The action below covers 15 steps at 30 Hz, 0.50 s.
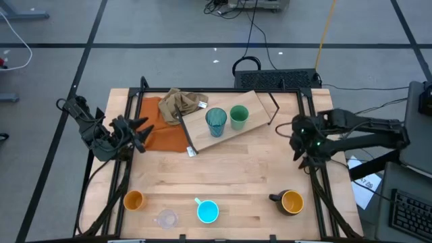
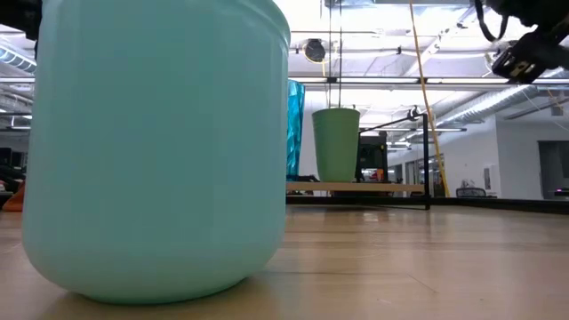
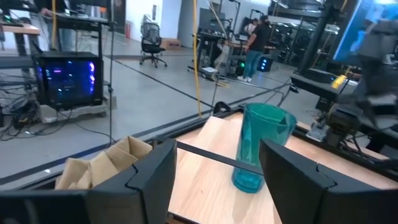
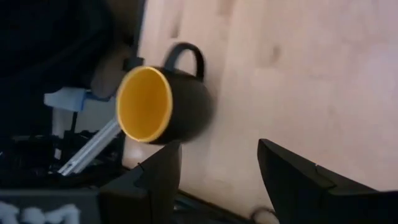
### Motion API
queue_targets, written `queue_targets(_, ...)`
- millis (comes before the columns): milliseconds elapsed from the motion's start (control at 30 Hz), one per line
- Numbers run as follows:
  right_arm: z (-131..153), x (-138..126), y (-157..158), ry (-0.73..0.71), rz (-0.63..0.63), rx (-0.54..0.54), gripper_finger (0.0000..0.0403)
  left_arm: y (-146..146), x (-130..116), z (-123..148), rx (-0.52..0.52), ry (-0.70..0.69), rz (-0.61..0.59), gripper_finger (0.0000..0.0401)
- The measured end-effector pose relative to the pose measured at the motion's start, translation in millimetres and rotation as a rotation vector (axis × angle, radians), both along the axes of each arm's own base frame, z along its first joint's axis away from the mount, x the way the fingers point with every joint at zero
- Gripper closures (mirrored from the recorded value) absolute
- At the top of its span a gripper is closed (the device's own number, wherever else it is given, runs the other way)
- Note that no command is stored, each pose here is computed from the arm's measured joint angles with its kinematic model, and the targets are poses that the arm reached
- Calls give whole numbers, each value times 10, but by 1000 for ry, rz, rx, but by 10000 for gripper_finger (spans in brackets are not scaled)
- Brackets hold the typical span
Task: Stack small to large cups/mugs on shelf
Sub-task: Put the black mug on the shelf
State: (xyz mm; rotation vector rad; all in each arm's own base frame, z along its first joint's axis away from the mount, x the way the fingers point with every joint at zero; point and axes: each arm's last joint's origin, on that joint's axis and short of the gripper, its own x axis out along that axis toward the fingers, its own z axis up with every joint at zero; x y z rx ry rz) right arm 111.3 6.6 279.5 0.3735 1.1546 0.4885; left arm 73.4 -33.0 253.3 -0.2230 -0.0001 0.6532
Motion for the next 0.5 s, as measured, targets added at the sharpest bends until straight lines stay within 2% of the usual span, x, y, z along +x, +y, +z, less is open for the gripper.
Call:
queue_targets(267, -20, 198, 301, -26, 124, 26, 202, 3, -2, 2, 6, -6, 17, 171)
queue_targets(500, -99, 348, 570, -12, 160, -57, 202, 3, -2, 2, 6, -5, 15, 171)
